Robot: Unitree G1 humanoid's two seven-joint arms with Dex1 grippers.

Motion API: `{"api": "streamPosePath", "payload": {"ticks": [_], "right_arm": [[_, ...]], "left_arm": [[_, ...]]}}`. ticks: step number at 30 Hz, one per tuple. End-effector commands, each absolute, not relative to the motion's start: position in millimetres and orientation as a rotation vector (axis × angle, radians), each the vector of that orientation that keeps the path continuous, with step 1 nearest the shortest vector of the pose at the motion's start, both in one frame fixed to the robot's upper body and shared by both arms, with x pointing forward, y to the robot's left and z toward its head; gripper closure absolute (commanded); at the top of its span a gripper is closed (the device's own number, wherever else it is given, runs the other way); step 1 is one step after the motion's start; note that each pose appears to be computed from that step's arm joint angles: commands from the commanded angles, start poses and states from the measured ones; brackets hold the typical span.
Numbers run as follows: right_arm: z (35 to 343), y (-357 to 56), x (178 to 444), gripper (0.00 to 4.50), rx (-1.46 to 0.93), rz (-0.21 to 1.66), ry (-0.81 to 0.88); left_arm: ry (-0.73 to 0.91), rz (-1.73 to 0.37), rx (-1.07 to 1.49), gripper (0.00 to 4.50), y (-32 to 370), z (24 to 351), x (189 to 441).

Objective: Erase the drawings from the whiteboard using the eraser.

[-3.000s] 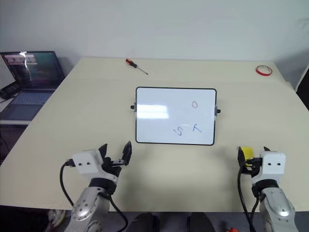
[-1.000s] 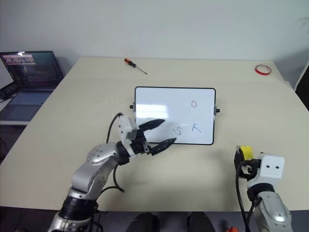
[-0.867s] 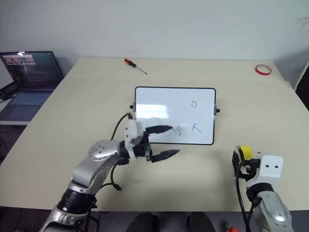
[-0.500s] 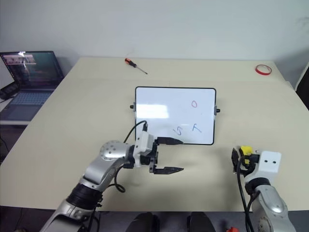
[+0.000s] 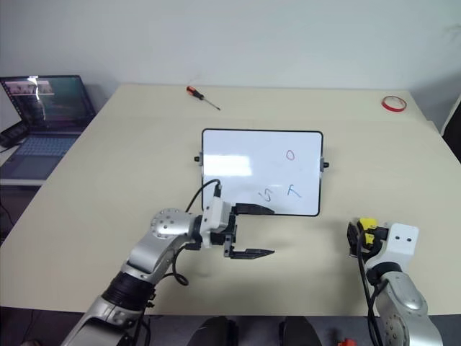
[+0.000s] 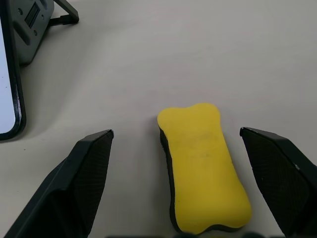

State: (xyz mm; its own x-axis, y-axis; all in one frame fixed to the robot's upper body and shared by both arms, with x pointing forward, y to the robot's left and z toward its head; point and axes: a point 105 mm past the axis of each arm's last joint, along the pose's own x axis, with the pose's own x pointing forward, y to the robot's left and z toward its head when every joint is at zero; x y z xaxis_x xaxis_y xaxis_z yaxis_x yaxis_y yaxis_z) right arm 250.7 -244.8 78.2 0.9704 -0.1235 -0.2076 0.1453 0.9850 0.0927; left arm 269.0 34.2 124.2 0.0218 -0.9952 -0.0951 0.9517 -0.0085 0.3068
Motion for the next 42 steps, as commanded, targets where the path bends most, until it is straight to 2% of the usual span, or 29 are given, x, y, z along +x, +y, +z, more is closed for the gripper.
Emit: {"api": "streamPosePath", "payload": {"ticks": [1, 26, 30, 36, 37, 42], "right_arm": [[86, -247, 250, 0.01, 0.121, -0.144, 0.175], [76, -252, 253, 0.01, 0.122, -0.160, 0.199], [77, -254, 252, 0.93, 0.115, -0.175, 0.193], [78, -257, 253, 3.13, 0.106, -0.186, 0.186], [79, -259, 253, 3.33, 0.104, -0.188, 0.183], [81, -262, 256, 3.34, 0.096, -0.188, 0.174]], "left_arm": [[-0.226, -1.529, 0.335, 0.00, 34, 136, 269], [-0.242, -1.505, 0.313, 0.00, 33, 147, 275], [-0.245, -1.504, 0.312, 0.00, 32, 147, 275], [-0.245, -1.504, 0.309, 0.00, 32, 146, 274], [-0.245, -1.504, 0.309, 0.00, 32, 146, 274], [-0.244, -1.504, 0.310, 0.00, 32, 146, 274]]}}
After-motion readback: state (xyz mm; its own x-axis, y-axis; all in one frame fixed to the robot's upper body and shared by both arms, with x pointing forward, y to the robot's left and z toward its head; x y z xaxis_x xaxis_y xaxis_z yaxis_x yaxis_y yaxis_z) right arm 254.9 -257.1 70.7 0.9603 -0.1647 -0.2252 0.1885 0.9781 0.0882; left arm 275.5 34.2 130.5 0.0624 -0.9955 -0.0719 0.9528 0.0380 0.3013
